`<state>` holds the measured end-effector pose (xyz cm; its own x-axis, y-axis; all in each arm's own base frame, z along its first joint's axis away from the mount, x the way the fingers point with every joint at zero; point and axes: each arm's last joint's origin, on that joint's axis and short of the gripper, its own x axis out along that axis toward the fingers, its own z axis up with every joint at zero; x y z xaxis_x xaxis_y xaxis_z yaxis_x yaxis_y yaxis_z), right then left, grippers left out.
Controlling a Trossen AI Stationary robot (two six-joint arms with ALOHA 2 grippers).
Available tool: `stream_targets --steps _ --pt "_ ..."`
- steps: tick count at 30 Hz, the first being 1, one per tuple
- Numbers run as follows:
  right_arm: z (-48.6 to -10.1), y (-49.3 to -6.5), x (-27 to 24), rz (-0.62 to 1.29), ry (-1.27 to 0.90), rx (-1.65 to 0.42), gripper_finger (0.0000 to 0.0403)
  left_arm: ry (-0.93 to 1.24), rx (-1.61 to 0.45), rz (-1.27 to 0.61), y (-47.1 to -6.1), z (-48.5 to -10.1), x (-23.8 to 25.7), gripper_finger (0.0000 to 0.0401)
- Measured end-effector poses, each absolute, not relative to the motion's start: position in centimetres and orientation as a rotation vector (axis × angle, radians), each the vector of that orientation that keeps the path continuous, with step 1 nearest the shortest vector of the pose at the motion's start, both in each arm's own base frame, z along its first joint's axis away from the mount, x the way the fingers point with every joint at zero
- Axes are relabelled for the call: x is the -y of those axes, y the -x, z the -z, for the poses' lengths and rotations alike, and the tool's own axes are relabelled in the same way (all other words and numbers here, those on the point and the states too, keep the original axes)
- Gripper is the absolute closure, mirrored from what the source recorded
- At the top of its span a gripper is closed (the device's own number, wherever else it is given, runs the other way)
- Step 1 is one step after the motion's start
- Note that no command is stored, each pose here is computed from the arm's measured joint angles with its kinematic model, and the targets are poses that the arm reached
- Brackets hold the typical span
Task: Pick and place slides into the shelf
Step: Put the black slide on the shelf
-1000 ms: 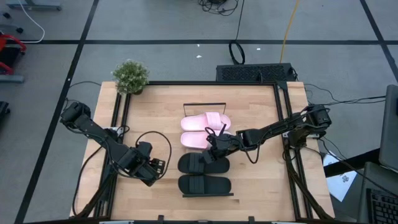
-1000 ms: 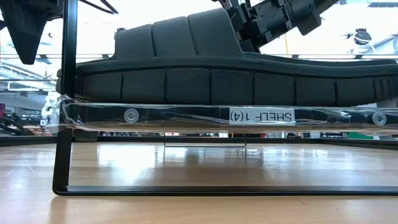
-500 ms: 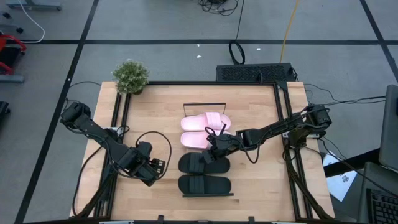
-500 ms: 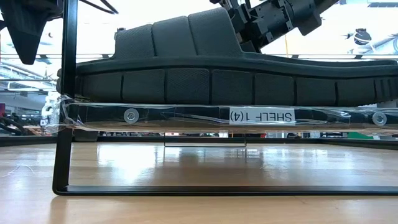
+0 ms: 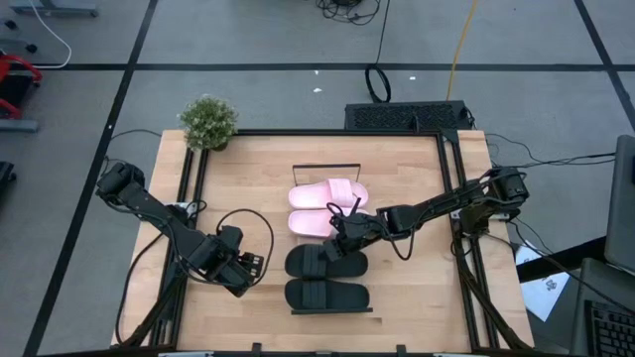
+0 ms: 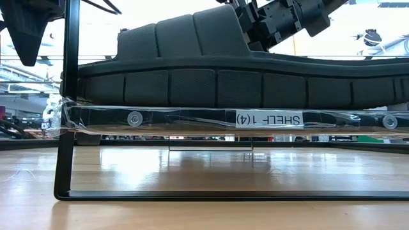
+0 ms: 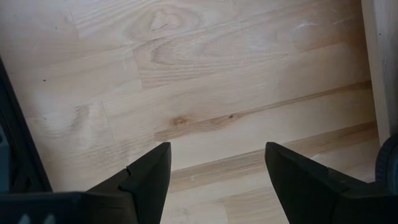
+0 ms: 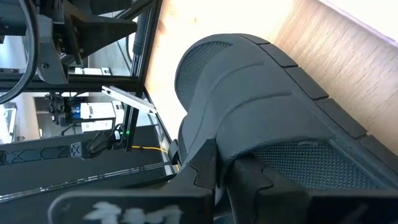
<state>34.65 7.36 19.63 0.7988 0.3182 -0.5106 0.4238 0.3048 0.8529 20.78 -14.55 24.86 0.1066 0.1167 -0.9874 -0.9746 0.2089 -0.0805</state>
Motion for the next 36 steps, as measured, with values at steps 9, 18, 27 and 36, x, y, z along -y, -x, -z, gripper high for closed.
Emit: stream_targets --steps 9,18,27,36 --pt "-19.62 -34.65 -7.34 0.077 -1.290 -0.692 0.0347 0.999 -1.131 -1.045 -20.79 -24.87 14.52 0.0146" --pt "-19.63 -34.65 -7.35 0.075 -1.290 -0.693 0.0304 0.996 -1.122 -1.045 -20.81 -24.87 14.50 0.0146" --pt "-19.63 -34.67 -7.29 0.075 -1.291 -0.692 0.0302 0.995 -1.119 -1.045 -20.81 -24.88 14.50 0.0146" --pt "-19.52 -34.59 -7.26 0.074 -1.319 -0.722 0.0303 0.994 -1.115 -1.046 -20.82 -24.87 14.49 0.0146"
